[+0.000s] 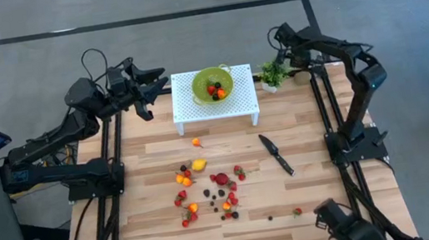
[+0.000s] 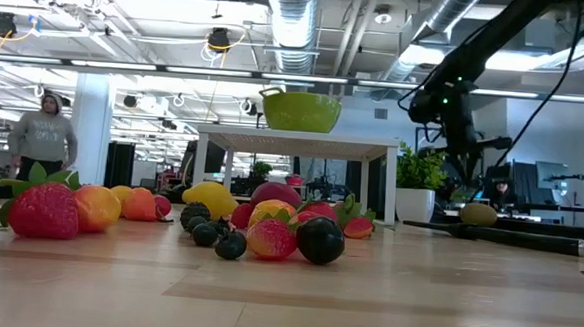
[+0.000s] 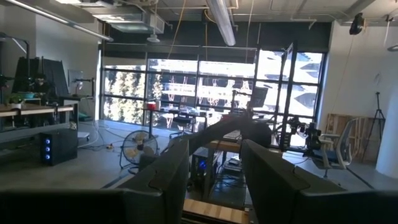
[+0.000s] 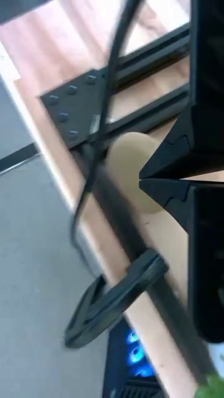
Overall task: Pick & Place Fruit
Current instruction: Put the brown kiwi into the green strainer bowl
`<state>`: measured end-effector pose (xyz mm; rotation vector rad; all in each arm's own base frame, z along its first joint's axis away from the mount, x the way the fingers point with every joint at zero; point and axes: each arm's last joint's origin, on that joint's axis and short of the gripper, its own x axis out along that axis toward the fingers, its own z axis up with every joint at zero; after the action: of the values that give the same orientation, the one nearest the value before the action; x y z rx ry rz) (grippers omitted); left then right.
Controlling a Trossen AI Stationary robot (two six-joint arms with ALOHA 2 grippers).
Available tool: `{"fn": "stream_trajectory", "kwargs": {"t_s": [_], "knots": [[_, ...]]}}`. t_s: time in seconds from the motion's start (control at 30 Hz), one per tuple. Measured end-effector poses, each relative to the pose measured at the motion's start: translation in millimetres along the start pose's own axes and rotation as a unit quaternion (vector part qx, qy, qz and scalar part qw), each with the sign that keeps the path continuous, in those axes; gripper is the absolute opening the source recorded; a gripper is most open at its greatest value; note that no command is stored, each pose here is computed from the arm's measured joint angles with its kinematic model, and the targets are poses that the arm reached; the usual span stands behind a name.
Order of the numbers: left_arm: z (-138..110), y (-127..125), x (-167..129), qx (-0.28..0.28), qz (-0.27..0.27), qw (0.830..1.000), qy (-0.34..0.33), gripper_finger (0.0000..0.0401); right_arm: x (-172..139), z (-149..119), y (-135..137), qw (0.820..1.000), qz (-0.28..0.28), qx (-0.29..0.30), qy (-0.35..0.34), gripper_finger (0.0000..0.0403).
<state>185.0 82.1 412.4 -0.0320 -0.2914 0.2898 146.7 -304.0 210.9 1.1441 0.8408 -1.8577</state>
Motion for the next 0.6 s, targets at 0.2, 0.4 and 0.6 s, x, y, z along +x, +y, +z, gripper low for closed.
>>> {"fn": "stream_trajectory", "kwargs": {"t_s": [0.2,0.4,0.6], "knots": [[0,0,0,0.000,0.000,1.000,0.000,0.0142,-4,13,8,0.999,0.027,-0.016,-0.020,0.0000],[0,0,0,0.000,0.000,1.000,-0.001,0.0142,-5,29,11,0.999,0.036,0.005,0.000,0.0000],[0,0,0,0.000,0.000,1.000,-0.002,0.0142,-13,43,15,0.999,0.010,-0.033,-0.028,0.0000]]}}
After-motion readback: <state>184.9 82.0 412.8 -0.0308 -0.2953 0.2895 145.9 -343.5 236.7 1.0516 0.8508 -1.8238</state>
